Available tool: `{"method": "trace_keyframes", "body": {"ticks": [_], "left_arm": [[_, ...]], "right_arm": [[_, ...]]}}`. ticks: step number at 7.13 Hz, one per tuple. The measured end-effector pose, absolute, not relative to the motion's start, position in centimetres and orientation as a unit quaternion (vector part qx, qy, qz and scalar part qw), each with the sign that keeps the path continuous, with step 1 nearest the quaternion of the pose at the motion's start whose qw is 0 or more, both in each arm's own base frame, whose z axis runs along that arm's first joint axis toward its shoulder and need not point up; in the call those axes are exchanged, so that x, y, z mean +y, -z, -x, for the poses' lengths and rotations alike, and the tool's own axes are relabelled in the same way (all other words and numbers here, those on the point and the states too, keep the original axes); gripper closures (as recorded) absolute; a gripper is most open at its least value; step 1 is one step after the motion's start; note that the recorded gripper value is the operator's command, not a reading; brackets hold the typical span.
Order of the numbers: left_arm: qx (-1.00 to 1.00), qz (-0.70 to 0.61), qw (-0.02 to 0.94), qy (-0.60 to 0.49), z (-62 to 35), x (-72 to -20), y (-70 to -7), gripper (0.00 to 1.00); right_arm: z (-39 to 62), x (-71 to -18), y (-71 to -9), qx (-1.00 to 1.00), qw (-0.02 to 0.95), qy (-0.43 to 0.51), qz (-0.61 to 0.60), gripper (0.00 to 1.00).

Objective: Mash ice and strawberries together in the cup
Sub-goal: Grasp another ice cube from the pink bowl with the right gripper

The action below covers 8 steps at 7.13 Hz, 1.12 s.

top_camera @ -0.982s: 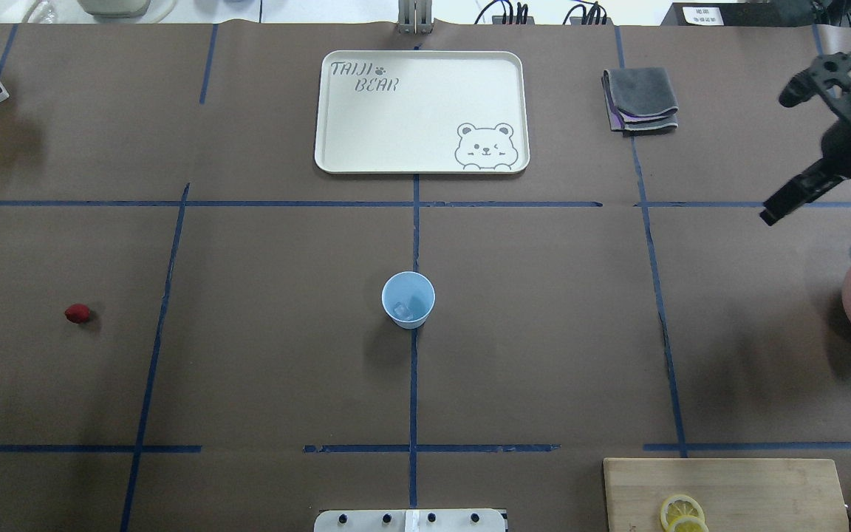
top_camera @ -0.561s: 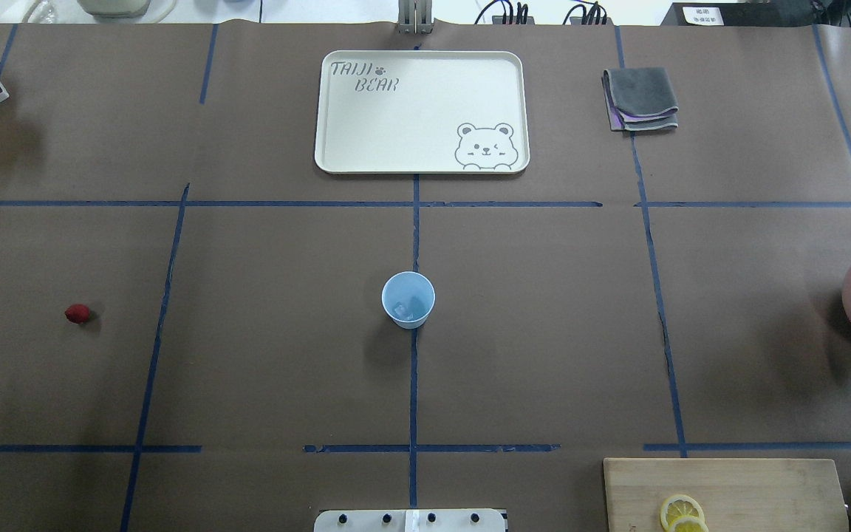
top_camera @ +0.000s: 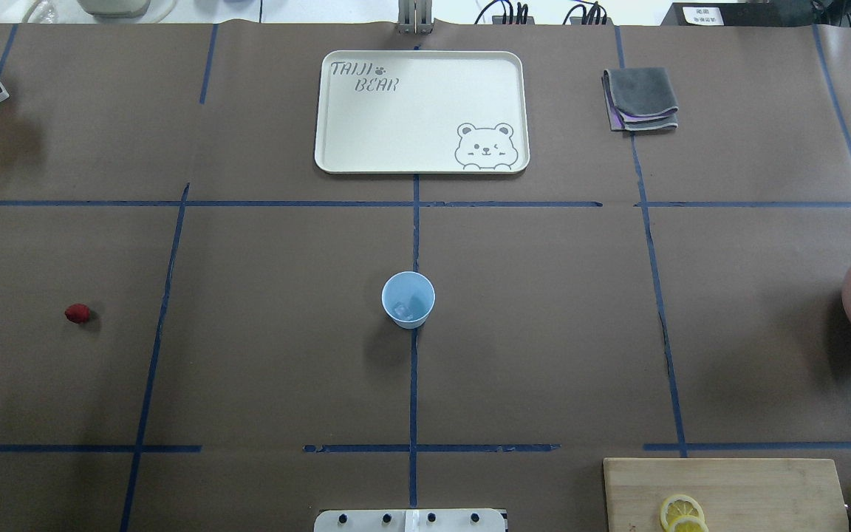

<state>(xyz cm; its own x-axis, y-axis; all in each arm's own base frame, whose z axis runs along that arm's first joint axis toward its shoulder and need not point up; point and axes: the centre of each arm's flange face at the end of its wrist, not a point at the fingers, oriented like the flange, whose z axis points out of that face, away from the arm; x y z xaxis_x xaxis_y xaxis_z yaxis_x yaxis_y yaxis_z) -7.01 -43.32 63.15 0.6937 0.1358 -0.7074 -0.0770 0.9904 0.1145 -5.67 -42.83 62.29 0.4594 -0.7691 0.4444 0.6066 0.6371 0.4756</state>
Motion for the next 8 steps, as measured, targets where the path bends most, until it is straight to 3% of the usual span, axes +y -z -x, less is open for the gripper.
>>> {"method": "trace_keyframes", "body": {"ticks": [8], "left_arm": [[0.388,-0.035,0.919,-0.057,7.0,-43.1,-63.4,0.00]], "right_arm": [[9.1,-41.1,-64.5,-0.333,0.825,0.444,-0.109,0.35]]}}
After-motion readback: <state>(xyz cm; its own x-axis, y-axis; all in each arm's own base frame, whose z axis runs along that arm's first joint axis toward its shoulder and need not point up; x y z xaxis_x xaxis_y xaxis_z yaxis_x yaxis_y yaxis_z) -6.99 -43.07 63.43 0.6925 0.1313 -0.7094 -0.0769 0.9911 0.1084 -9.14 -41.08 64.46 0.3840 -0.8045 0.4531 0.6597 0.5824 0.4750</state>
